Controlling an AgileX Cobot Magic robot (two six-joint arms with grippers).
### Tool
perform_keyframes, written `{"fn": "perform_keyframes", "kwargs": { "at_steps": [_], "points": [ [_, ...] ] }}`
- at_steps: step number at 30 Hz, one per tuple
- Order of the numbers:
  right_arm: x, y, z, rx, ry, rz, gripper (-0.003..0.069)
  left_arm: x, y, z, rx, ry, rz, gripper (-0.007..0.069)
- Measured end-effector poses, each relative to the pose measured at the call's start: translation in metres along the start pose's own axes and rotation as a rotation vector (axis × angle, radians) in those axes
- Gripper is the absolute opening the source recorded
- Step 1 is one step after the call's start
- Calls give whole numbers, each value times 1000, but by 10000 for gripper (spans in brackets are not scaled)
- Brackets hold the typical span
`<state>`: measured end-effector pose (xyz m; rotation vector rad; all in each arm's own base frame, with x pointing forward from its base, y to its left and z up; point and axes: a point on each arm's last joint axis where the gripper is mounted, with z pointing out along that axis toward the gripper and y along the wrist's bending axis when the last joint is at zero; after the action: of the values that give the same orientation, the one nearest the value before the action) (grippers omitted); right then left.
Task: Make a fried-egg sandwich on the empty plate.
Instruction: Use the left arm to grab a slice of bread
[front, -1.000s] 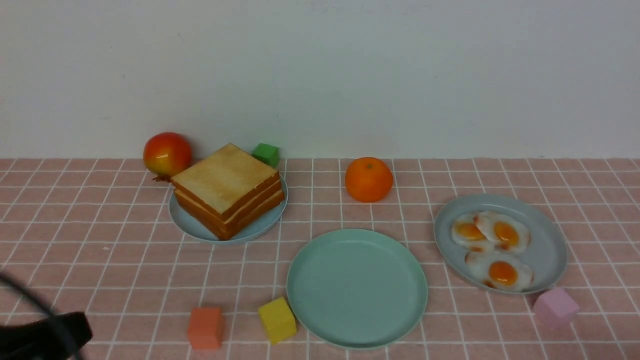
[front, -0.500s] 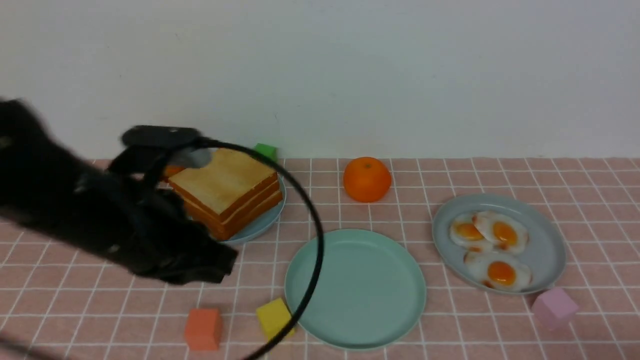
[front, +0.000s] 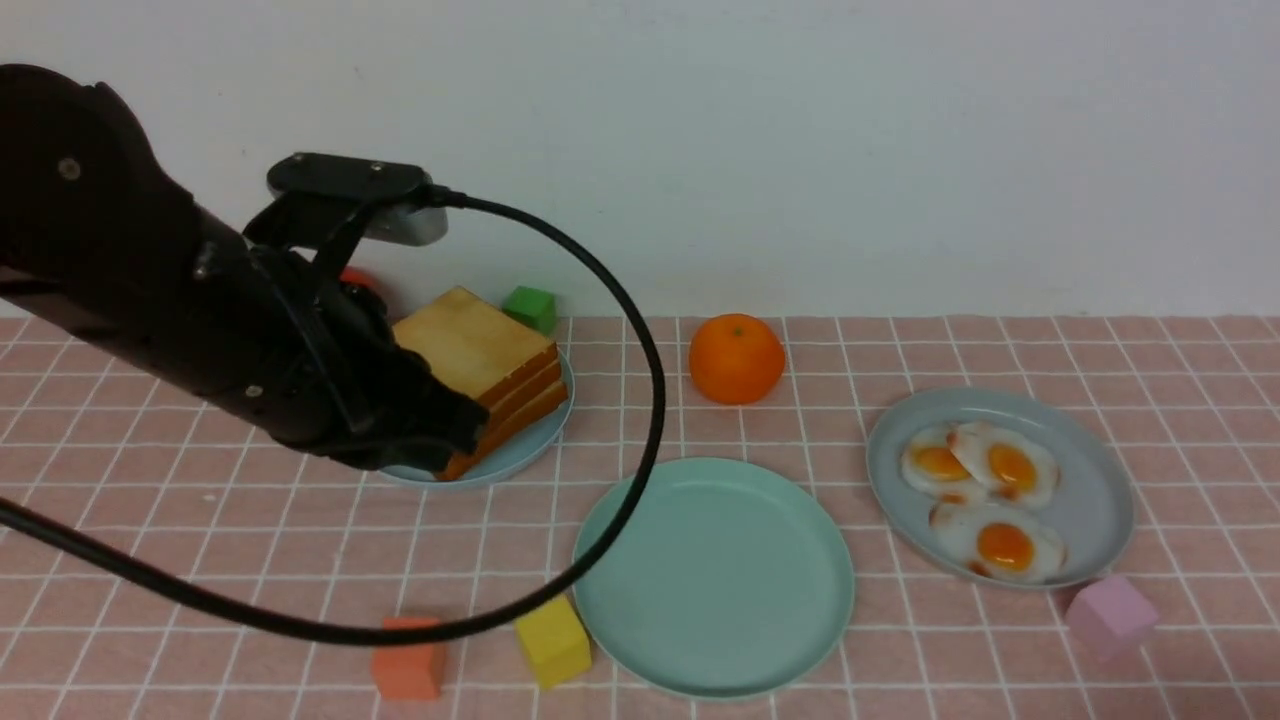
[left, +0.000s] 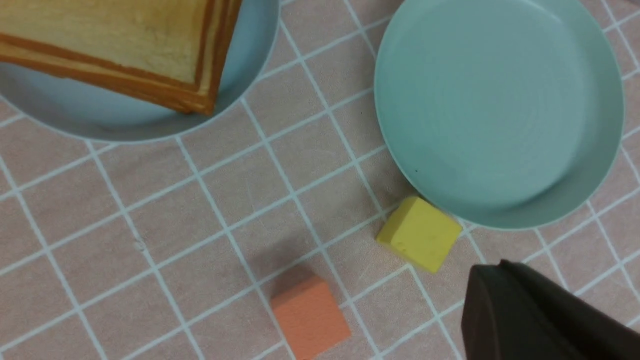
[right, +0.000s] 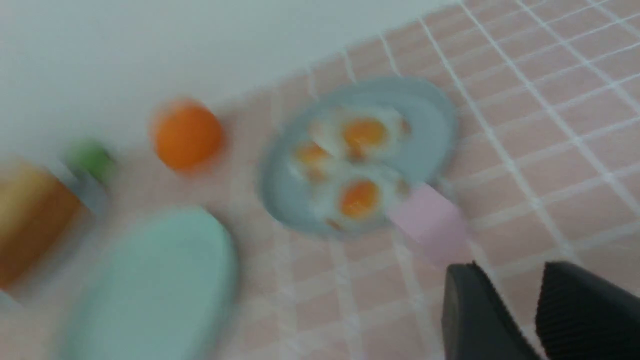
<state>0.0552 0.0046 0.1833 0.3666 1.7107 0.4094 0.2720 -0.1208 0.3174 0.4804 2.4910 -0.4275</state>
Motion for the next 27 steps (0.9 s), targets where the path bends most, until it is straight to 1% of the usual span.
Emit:
{"fn": "perform_keyframes", "kwargs": {
  "at_steps": [1, 3, 6, 8, 9, 10, 11, 12, 14, 15, 17, 21, 23, 24, 26, 27],
  "points": [
    [-4, 2, 0, -27, -45, 73, 239, 0, 0, 0, 0, 0, 0, 13],
    [-12, 5, -1, -68, -123, 153, 239, -1, 0, 0, -2, -8, 0, 13],
    [-21, 8, -3, -114, -209, 212, 232, -2, 0, 0, -3, -19, 0, 13],
    [-25, 12, -5, -127, -206, 232, 211, -2, 0, 0, -3, -20, 0, 13],
    [-41, 23, -12, -159, -184, 228, 171, -2, 0, 0, -3, -20, -3, 13],
    [-50, 30, -16, -170, -161, 208, 145, -3, 0, 0, -3, -21, -10, 13],
    [-65, 40, -22, -140, -110, 157, 103, -6, 3, 1, -6, -18, -26, 13],
    [-68, 42, -24, -173, -87, 139, 96, -6, 3, 2, -6, -13, -30, 13],
    [-105, 67, -39, -186, 53, -29, 12, -17, 14, 8, -24, 4, -51, 13],
    [-115, 74, -43, -180, 145, -99, 1, -22, 19, 11, -31, 5, -52, 13],
    [-135, 87, -47, -190, 250, -205, -6, -32, 28, 21, -47, 14, -45, 13],
    [-156, 105, -46, -213, 456, -358, -6, -46, 40, 49, -66, 50, 12, 13],
    [-161, 113, -39, -244, 513, -425, -6, -55, 42, 64, -71, 60, 37, 13],
    [-161, 114, -39, -245, 519, -424, -6, -56, 43, 67, -72, 59, 39, 13],
    [-160, 120, -32, -282, 550, -466, -6, -65, 46, 79, -82, 58, 56, 13],
    [-159, 122, -29, -303, 568, -481, -4, -70, 49, 87, -95, 62, 70, 26]
  ]
}}
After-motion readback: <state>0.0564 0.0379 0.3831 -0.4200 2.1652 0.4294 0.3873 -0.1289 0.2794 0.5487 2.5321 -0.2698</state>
